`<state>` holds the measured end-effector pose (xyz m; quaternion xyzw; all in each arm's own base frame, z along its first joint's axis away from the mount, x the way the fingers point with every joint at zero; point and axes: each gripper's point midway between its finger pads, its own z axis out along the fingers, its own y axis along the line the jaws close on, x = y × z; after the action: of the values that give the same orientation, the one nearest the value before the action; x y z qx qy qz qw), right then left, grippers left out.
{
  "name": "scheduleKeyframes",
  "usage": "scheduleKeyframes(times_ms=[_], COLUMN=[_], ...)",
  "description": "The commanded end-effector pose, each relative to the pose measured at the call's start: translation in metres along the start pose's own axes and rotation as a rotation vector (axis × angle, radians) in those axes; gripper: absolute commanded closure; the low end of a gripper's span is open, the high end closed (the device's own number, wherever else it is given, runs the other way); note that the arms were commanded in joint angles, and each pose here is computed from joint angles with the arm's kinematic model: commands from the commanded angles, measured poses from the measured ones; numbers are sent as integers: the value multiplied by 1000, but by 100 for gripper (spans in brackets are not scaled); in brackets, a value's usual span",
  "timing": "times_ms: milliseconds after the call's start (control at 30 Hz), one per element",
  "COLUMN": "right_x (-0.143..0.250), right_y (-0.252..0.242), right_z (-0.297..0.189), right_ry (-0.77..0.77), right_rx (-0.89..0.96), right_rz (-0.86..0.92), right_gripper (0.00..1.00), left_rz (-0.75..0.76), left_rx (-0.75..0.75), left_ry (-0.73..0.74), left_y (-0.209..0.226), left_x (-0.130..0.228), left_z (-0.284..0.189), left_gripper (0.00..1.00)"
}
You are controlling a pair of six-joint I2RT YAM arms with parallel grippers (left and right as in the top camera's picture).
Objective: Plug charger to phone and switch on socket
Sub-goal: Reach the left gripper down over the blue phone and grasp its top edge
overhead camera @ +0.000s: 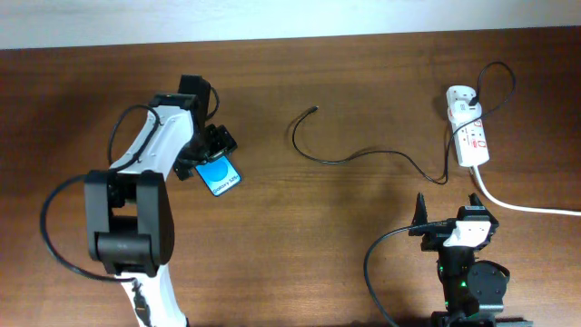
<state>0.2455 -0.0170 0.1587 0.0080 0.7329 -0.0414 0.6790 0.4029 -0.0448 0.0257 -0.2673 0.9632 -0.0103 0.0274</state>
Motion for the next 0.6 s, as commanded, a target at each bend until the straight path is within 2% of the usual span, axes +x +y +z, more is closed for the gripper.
scheduleKeyframes(times_ms=[0,267,567], right_x=[3,3,3], right_y=[0,0,0], right_z=[0,0,0], right_ry=[6,6,6], right_rx=[-2,-2,-1], right_rz=[1,1,1], right_gripper=[2,1,2], left_rz=[-16,-17,-17], left_rx=[-15,40,-20], left_ry=[0,-27,33], left_y=[-1,-14,-5], left_x=[-6,-16,-8], left_z=[12,19,51], left_gripper=[1,1,1])
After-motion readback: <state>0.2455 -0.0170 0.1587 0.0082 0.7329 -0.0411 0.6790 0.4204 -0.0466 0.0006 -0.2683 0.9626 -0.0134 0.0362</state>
